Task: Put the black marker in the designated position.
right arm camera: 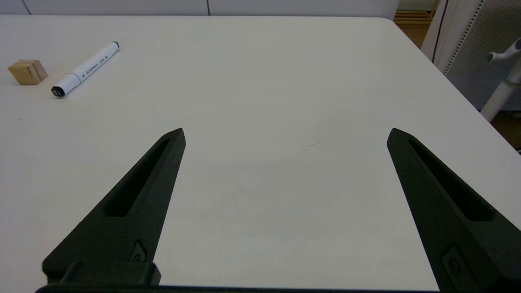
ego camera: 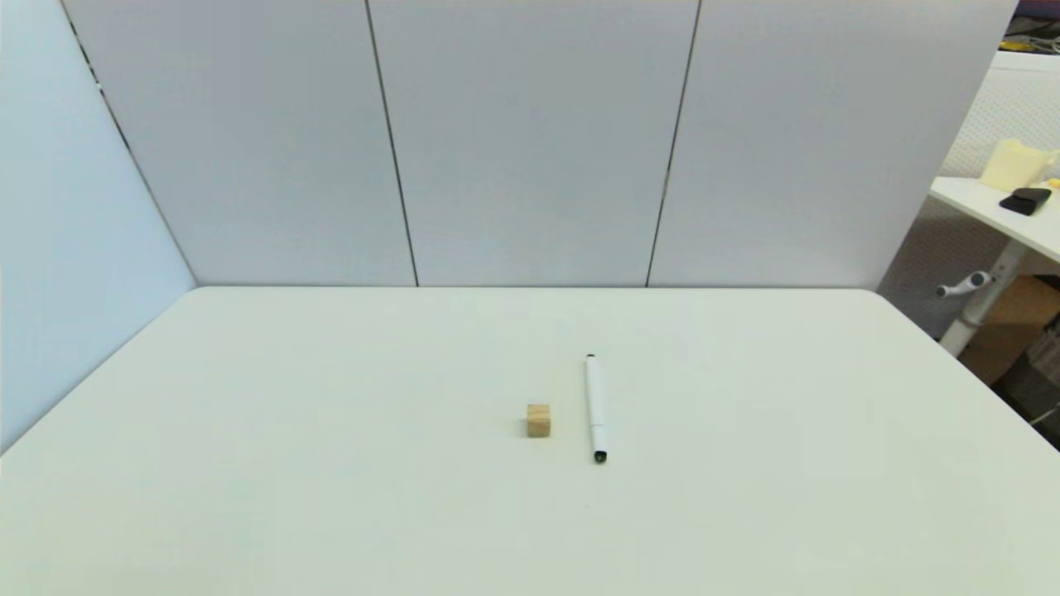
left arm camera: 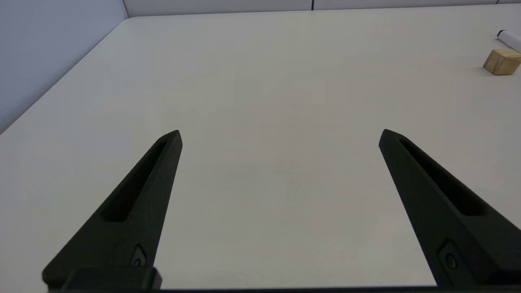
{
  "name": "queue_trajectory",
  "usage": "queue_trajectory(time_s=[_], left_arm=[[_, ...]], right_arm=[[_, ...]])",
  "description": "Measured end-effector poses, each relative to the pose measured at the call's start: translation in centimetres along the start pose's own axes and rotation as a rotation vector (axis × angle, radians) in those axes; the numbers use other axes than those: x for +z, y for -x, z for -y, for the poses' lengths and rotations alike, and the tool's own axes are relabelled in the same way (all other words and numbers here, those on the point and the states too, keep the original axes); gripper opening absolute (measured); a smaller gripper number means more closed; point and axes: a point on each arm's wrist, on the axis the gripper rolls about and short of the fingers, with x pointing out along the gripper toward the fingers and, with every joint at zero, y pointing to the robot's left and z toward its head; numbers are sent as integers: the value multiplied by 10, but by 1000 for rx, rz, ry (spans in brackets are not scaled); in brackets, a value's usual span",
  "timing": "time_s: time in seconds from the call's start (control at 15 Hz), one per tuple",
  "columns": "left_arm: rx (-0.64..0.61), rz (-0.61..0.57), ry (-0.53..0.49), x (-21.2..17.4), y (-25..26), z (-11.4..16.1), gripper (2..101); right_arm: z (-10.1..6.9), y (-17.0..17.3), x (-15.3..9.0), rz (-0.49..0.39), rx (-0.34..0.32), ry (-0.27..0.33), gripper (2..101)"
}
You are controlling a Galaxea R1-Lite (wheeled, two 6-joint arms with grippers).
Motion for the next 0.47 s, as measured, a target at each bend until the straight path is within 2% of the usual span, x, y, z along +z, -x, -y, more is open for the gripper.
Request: queue_trajectory(time_s=[0.47], left_arm=[[-1,0,0,0,0,0,978]], right_arm=[[0,0,0,-1,-2,-3,980]])
